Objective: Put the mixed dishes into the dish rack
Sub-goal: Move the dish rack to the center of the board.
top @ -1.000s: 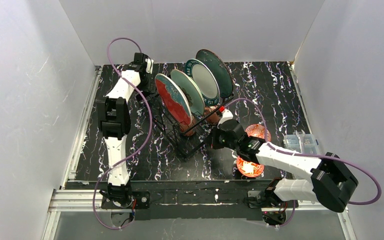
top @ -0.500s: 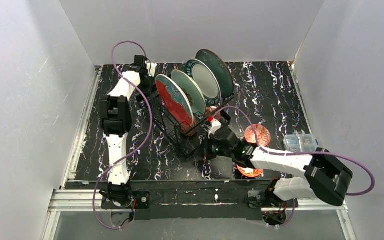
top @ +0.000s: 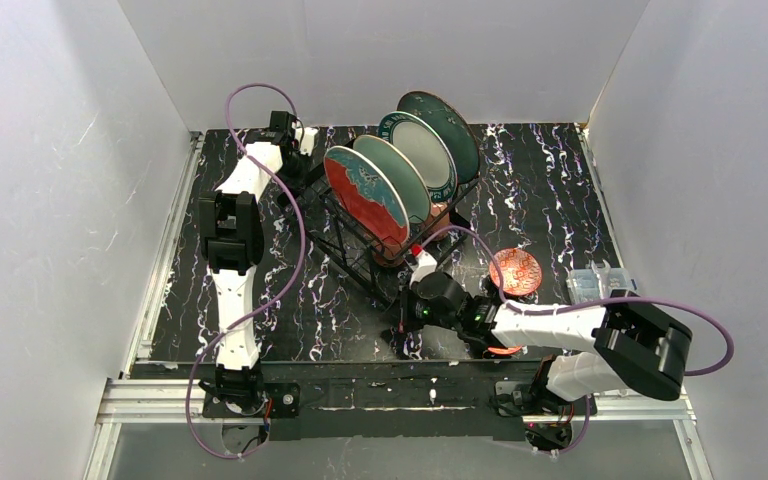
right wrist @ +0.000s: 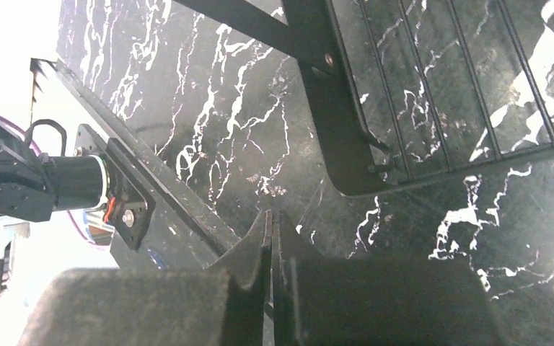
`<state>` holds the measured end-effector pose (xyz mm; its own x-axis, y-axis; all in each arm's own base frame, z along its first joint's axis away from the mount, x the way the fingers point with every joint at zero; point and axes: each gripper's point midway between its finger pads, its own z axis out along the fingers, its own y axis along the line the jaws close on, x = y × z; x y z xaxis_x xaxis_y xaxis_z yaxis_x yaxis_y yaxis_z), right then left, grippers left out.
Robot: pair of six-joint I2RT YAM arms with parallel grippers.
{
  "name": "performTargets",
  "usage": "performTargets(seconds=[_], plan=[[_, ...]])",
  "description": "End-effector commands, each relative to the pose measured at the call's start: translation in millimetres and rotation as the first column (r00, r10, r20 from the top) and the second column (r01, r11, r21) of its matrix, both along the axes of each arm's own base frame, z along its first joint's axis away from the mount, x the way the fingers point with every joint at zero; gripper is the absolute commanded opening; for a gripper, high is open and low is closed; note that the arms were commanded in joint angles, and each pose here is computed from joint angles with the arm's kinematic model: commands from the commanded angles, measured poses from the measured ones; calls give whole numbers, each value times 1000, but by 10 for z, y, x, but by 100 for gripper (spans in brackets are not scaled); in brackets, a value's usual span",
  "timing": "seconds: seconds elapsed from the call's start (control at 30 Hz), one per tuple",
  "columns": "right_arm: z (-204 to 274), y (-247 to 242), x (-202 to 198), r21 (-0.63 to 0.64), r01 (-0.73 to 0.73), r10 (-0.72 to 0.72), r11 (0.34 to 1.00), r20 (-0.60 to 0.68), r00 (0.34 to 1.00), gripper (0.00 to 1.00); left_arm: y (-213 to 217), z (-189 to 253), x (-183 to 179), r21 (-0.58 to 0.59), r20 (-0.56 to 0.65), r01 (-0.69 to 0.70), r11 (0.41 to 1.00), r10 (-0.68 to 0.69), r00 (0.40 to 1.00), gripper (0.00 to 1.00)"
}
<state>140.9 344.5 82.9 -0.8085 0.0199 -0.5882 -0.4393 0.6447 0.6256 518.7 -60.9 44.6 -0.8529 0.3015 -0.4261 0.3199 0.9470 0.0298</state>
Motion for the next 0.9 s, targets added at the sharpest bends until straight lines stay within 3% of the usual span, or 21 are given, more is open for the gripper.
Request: performTargets(seconds=[0.0, 0.53, 0.87], plan=[[110, -46, 95, 52, 94, -96, 994, 25, 995, 1, 187, 25, -95, -11, -20, -292, 956, 291, 956, 0], [-61, -316, 277, -10, 264, -264, 964, 42, 964, 1, 264, -95, -469, -8, -83, -404, 915, 402, 912, 0], [-63, -547, 496, -74, 399, -389, 914, 124, 913, 1, 350, -113, -759, 23, -91, -451, 892, 451, 888, 0]])
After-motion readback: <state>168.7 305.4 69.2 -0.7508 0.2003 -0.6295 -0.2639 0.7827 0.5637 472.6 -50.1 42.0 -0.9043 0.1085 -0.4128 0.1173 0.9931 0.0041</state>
